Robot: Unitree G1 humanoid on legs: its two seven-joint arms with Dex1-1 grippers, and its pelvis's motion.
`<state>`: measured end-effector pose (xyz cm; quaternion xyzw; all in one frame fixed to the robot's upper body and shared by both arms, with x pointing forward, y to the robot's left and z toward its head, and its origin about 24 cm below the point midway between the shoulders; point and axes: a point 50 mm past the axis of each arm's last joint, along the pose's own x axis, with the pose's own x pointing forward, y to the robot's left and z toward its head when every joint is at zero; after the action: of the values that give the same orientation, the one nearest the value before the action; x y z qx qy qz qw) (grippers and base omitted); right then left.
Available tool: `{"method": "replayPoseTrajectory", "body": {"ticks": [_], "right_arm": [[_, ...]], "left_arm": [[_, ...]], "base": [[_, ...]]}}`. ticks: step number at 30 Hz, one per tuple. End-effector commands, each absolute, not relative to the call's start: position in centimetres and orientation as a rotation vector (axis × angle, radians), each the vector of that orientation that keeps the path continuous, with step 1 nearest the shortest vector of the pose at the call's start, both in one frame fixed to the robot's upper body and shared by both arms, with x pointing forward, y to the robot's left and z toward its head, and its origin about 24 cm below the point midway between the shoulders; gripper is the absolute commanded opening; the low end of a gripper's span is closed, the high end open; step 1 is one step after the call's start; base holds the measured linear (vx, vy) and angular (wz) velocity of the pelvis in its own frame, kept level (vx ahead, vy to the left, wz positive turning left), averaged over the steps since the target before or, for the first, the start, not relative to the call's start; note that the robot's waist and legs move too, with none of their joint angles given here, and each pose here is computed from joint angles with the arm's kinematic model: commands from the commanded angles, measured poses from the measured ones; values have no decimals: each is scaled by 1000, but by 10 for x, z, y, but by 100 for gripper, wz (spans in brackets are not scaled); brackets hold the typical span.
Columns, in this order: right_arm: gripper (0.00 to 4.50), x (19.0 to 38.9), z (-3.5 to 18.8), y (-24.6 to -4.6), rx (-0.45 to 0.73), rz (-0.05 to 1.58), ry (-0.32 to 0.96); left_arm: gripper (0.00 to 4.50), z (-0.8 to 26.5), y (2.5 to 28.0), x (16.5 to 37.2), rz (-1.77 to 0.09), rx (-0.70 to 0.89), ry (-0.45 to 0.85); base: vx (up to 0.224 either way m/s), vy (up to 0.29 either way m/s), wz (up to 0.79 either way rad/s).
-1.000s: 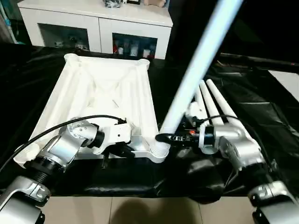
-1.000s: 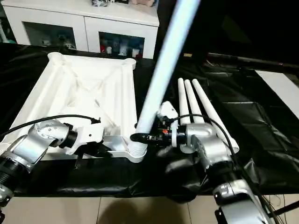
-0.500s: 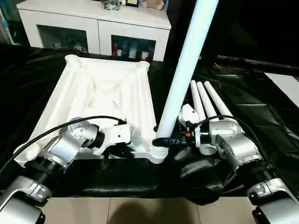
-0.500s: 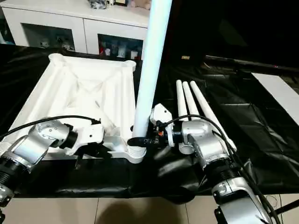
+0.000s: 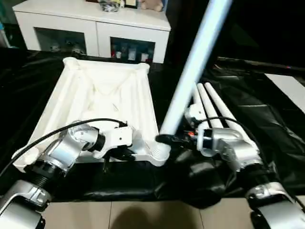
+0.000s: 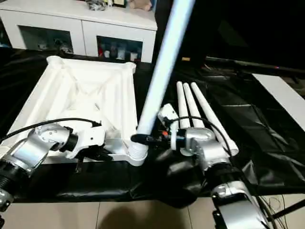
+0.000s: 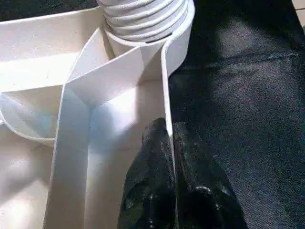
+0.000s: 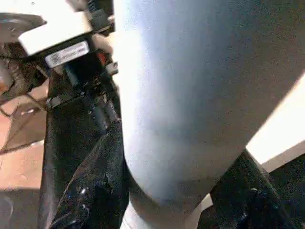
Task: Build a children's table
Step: Insert table leg to table base
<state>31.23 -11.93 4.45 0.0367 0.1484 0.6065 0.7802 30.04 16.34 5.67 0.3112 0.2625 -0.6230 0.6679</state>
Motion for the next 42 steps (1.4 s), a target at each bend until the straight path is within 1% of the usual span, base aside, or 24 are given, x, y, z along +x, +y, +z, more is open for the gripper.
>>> {"method": "replayPoseTrajectory", "body": {"ticks": [1,6,16,21,22,24,29,32,36,38,41,42], "right_arm": [[184,276,-19,-145,-45,1275,714],[184,275,-14,-135,-71,1370,705],[184,284,-3,-116,-108,1442,672],[184,287,6,-107,-120,1483,632],[184,288,13,-103,-119,1512,604],[184,289,17,-101,-121,1520,583],[184,290,19,-98,-114,1521,565],[184,287,23,-90,-132,1572,544],[184,286,24,-87,-175,1580,523],[184,287,19,-86,-276,1544,493],[184,289,16,-87,-289,1508,480],[184,290,14,-87,-272,1480,473]], "left_arm": [[0,56,161,298,-1440,745,606],[0,57,161,298,-1445,751,609],[0,55,160,296,-1453,751,614],[0,55,160,296,-1453,749,612],[0,55,160,295,-1451,747,611],[0,55,160,295,-1448,748,612],[0,56,160,295,-1447,747,613],[0,55,160,295,-1449,745,614],[0,55,160,295,-1448,745,615],[0,55,160,295,-1445,743,616],[0,55,160,295,-1444,742,616],[0,55,161,294,-1443,740,617]], "base": [[0,0,0],[0,0,0],[0,0,0],[0,0,0],[0,0,0],[0,0,0],[0,0,0],[0,0,0],[0,0,0],[0,0,0],[0,0,0],[0,0,0]]}}
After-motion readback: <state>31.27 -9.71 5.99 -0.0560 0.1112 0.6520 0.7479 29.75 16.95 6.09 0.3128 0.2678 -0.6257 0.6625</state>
